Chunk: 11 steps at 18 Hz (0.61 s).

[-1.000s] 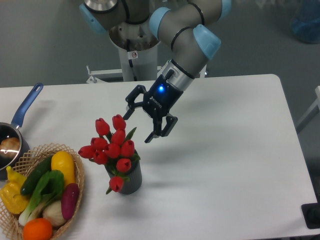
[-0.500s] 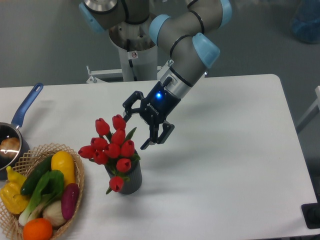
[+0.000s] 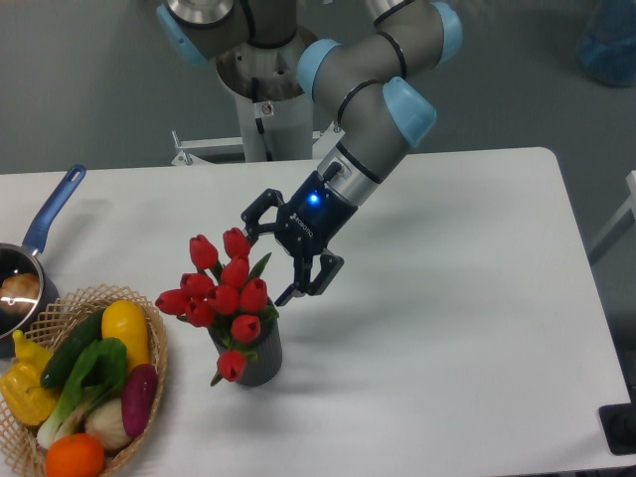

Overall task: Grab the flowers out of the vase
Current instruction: 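Lower the open gripper around the tulip stems above the vase rim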

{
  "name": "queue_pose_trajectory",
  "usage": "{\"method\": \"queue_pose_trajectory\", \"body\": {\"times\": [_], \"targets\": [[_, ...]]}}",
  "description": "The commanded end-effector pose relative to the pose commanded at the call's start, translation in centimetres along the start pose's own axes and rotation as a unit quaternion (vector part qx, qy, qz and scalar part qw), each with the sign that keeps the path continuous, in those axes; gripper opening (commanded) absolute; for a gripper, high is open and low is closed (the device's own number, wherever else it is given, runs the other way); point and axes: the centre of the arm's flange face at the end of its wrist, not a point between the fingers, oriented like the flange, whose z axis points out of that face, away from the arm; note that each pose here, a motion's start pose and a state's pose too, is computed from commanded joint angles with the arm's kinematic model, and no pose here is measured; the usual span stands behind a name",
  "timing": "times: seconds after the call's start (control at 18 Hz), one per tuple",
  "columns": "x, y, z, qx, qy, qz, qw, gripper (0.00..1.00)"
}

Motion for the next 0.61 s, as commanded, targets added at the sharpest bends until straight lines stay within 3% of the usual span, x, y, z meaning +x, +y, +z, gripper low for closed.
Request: {"method": "queue_pose_trajectory", "body": {"times": [0.61], "targets": [[-0.6, -0.4, 1.8, 0.003, 0.014, 0.006, 0.9999, 1.0]]}}
